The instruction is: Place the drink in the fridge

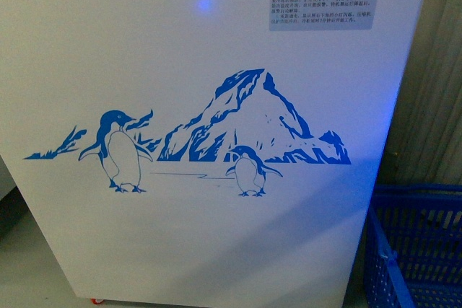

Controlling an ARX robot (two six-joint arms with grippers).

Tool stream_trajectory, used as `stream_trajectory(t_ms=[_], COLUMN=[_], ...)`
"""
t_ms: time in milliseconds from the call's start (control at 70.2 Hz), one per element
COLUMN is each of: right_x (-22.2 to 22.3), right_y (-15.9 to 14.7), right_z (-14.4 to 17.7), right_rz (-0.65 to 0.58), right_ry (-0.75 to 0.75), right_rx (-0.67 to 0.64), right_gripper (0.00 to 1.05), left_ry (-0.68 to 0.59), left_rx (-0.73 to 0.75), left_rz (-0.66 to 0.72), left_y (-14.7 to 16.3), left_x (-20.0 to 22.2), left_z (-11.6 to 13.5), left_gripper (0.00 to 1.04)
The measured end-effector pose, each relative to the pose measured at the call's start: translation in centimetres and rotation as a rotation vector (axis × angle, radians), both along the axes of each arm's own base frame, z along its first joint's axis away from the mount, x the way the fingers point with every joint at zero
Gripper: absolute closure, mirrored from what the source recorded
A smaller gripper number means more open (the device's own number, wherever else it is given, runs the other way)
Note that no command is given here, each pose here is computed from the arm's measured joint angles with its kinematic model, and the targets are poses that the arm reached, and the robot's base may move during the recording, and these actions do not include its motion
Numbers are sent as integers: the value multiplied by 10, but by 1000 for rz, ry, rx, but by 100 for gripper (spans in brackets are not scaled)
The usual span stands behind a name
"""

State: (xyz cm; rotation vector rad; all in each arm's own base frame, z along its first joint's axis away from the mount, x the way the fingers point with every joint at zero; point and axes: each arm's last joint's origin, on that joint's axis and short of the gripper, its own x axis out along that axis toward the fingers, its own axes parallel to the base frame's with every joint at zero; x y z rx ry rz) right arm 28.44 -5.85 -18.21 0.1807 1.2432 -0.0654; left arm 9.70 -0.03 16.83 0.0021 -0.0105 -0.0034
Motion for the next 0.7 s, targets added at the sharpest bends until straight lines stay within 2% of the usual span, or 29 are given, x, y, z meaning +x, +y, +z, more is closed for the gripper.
stream_trajectory(t_ms=[327, 641, 698], right_x=[6, 5, 2], right_y=[-3, -13, -20], right_z=[-16, -12, -5], right_rz=[-13, -54, -86], right_ry=[56, 56, 55], right_rx=[-85, -104, -108], right_gripper=[8, 44, 53], left_ry=[0, 0, 0], left_rx=[0, 0, 0], left_rz=[0, 0, 0], left_y=[0, 0, 0], left_x=[0, 0, 0], left_z=[0, 0, 0], left_gripper=[8, 8, 8])
